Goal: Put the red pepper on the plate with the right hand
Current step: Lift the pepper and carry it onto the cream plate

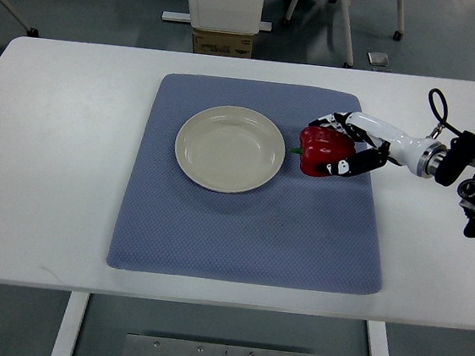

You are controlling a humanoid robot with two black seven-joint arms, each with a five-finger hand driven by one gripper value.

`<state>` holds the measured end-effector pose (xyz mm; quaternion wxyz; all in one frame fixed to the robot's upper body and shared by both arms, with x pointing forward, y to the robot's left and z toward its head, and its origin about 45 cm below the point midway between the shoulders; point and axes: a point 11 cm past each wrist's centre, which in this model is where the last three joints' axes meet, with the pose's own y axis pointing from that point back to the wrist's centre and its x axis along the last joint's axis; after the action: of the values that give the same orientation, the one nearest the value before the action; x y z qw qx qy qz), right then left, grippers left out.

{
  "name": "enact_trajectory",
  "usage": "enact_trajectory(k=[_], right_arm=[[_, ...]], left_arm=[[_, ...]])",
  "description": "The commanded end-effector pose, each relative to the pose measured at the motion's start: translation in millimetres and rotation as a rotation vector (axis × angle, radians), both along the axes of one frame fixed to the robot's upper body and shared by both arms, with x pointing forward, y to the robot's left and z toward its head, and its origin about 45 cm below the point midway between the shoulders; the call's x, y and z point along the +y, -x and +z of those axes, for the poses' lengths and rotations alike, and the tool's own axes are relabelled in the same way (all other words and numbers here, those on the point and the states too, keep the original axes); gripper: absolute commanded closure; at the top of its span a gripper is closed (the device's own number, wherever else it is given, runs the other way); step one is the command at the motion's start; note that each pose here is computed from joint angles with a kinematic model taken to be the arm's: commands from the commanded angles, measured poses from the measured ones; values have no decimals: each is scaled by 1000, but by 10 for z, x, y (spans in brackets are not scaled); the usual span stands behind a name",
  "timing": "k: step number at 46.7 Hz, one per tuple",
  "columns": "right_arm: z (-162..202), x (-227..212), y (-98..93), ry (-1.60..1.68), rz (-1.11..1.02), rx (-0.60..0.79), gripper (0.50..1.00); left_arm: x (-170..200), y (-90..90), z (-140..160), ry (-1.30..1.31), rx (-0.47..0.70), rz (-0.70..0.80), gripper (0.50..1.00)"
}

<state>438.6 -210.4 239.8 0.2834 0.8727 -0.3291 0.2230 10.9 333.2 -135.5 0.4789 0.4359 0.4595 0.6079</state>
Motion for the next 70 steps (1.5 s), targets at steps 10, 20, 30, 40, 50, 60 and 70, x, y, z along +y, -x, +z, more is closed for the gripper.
enact_trajectory(k=[10,20,30,40,50,60,70], right_arm=[[146,424,-142,-10,12,-24,1000],[206,830,-161,-18,56,-27,1000],[197,1217,-129,-29,100,-20,1000],[113,1597,-46,-46,140,2,1000],[-43,1894,91,-79,133,43,1000],[-160,1742,9,-101,5,56,1000],[-315,1585,-34,-96,-74,60,1000]], left_arm=[[0,0,0,0,0,0,500],[0,0,0,0,0,0,500],[0,0,0,0,0,0,500],[0,0,0,0,0,0,500],[0,0,0,0,0,0,500],[0,0,0,0,0,0,500],[0,0,0,0,0,0,500]])
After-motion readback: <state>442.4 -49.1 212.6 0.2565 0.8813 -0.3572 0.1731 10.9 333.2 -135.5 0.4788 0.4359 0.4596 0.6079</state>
